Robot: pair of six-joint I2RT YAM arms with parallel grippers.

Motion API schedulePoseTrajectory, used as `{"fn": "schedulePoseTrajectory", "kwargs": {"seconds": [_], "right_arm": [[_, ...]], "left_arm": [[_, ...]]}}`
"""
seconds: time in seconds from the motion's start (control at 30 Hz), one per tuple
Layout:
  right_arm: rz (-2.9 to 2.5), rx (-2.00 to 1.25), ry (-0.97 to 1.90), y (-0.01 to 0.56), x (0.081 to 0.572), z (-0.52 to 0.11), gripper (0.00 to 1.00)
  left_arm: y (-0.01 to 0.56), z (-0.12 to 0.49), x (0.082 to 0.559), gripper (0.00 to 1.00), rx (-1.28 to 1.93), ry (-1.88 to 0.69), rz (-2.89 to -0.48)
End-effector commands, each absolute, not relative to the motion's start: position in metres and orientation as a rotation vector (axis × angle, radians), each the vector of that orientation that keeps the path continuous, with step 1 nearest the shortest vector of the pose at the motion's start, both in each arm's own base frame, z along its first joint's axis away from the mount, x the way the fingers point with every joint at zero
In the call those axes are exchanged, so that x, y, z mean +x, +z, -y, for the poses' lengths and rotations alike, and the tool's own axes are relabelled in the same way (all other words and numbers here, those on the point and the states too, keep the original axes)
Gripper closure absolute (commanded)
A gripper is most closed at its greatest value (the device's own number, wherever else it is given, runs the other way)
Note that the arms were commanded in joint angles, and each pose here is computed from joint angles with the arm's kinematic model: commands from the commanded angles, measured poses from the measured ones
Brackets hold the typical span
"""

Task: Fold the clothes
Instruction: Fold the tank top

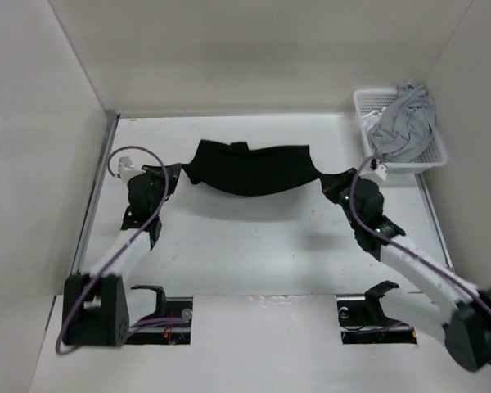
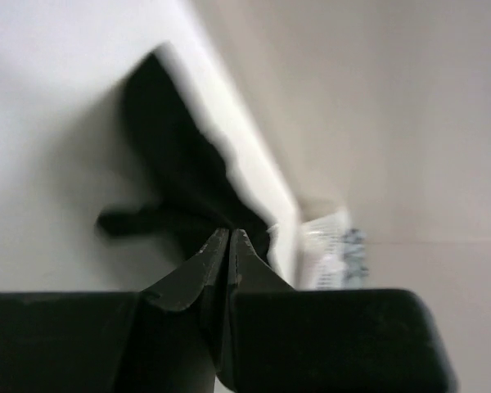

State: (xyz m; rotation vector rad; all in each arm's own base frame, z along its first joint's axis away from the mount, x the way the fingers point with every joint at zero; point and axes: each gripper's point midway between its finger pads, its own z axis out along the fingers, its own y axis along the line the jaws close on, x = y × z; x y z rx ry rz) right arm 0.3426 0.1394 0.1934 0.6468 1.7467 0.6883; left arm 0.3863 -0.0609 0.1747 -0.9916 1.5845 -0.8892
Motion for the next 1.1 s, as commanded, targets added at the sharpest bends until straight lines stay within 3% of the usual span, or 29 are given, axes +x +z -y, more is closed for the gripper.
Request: {"fn": "schedulePoseTrajectory", "kwargs": {"seconds": [0.0, 0.3, 0.4, 0.5, 0.73, 0.9, 1.07], "right_arm": [[-1.659, 0.571, 0.593, 0.246, 0.308, -0.116, 1.00], [-1.427, 0.441, 0.772, 0.405, 0.205, -0.097, 1.00], [-1.413, 0.393, 0.832, 0.434, 0.188, -0.103, 1.00], [-1.447, 0.339, 0.796, 0.433, 0.191, -0.119, 1.00], [-1.602, 0.307, 0.731, 0.358, 0.257, -0.161, 1.00], [-1.740, 0.377, 0.790, 0.285, 0.358, -0.169, 1.00], [-1.794, 0.431, 0.797, 0.268, 0.456, -0.168, 1.00]], "left_arm": [[0.251, 0.056, 0.357, 1.00, -0.865, -0.907, -1.459], [0.415, 0.065, 0.240, 1.00, -0.614, -0.992, -1.238], [0.433, 0.063, 0.225, 1.00, -0.590, -0.977, -1.218], [0.416, 0.062, 0.236, 1.00, -0.623, -0.959, -1.266], [0.309, 0.062, 0.306, 1.00, -0.776, -0.869, -1.496], [0.258, 0.053, 0.386, 1.00, -0.879, -0.776, -1.561], [0.247, 0.036, 0.477, 1.00, -0.929, -0.697, -1.581]]}}
